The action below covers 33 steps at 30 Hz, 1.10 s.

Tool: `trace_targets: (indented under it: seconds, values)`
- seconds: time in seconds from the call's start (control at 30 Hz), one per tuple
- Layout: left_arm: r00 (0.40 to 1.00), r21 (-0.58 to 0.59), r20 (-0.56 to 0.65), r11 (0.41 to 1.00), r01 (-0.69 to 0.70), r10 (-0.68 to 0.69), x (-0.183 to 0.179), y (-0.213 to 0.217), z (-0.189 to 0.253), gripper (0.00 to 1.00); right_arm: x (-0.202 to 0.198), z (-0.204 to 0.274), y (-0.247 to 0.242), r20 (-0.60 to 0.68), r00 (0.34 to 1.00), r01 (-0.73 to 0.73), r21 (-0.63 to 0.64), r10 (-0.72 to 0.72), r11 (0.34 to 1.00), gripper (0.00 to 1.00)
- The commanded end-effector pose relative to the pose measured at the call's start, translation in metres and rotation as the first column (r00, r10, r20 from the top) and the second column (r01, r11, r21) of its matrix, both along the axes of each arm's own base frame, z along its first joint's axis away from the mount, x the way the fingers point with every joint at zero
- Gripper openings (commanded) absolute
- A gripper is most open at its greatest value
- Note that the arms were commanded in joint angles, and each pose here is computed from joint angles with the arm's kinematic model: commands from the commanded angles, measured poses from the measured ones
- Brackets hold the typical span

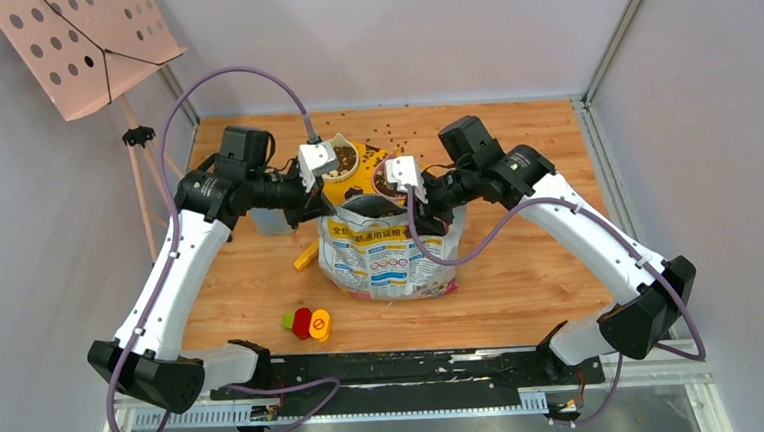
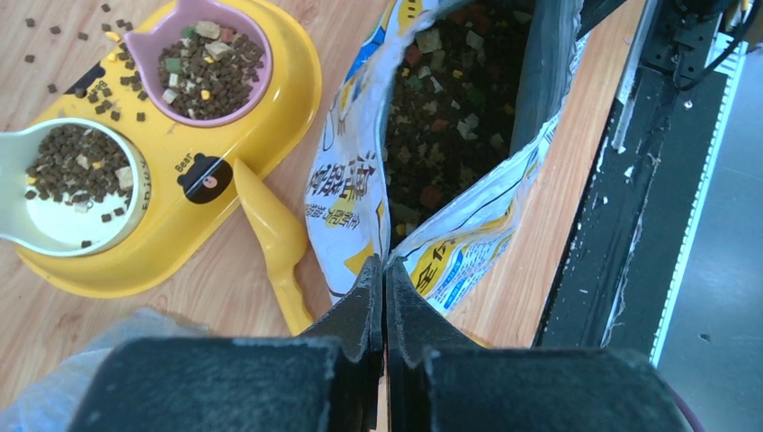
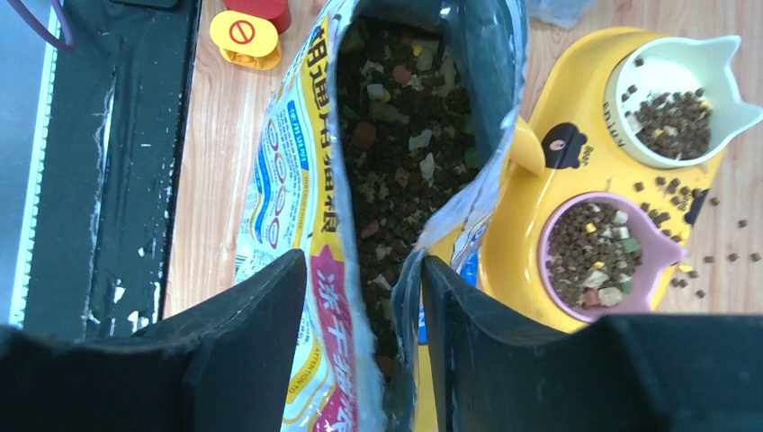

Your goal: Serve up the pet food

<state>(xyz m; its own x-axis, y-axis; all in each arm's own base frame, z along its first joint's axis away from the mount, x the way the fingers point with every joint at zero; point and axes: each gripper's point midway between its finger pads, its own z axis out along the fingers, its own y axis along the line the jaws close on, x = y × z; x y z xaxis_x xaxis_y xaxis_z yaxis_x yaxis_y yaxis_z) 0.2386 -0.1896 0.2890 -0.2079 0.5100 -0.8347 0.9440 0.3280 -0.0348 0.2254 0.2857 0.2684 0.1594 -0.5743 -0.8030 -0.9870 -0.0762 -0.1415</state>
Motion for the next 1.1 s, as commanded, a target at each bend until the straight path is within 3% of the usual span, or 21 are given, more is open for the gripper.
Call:
trace_targets:
  seconds: [0.0,0.1,0.17,0.23,0.27,0.33,0.37,0.43,0.73,1.07]
  values:
    - [0.954,-0.148,0.285,0.988,-0.048,0.089,0.019,-0.001,0.075,0.00,-0.001,0.007,0.005,0.034,0.999,0.041,0.029,-0.042,0.999,0.47]
    - [0.952,-0.140,0.279,0.986,-0.091,0.128,0.020,0.005,0.073,0.00,0.002,0.007,0.002,0.053,0.996,0.067,0.012,-0.068,0.998,0.38]
    - [0.958,-0.139,0.263,0.987,-0.080,0.114,0.014,0.004,0.072,0.00,0.006,0.009,0.000,0.070,0.993,0.091,0.003,-0.091,0.996,0.19]
    - [0.964,-0.127,0.262,0.992,-0.004,0.038,0.002,0.000,0.069,0.21,0.013,0.012,-0.001,0.086,0.989,0.121,-0.002,-0.120,0.993,0.05]
    - [0.961,-0.124,0.275,0.992,0.027,0.008,-0.001,-0.002,0.069,0.42,0.016,0.015,-0.001,0.093,0.987,0.135,0.001,-0.135,0.991,0.03]
    - [0.961,-0.148,0.274,0.986,0.082,-0.039,-0.008,-0.008,0.069,0.63,0.019,0.021,0.001,0.092,0.984,0.149,0.010,-0.149,0.989,0.00]
    - [0.958,-0.167,0.280,0.979,0.112,-0.062,-0.010,-0.012,0.072,0.71,0.020,0.024,0.002,0.091,0.984,0.149,0.017,-0.150,0.989,0.00]
    - [0.957,-0.188,0.273,0.970,0.156,-0.101,-0.012,-0.021,0.073,0.76,0.018,0.028,0.005,0.084,0.986,0.140,0.030,-0.142,0.990,0.00]
    - [0.937,-0.204,0.182,0.921,0.333,-0.298,-0.019,-0.062,0.041,0.75,0.017,0.034,0.005,0.112,0.985,0.122,0.055,-0.127,0.991,0.00]
    - [0.917,-0.135,0.063,0.907,0.399,-0.394,-0.025,-0.067,0.005,0.46,0.009,0.041,-0.005,0.202,0.974,0.087,0.080,-0.102,0.993,0.00]
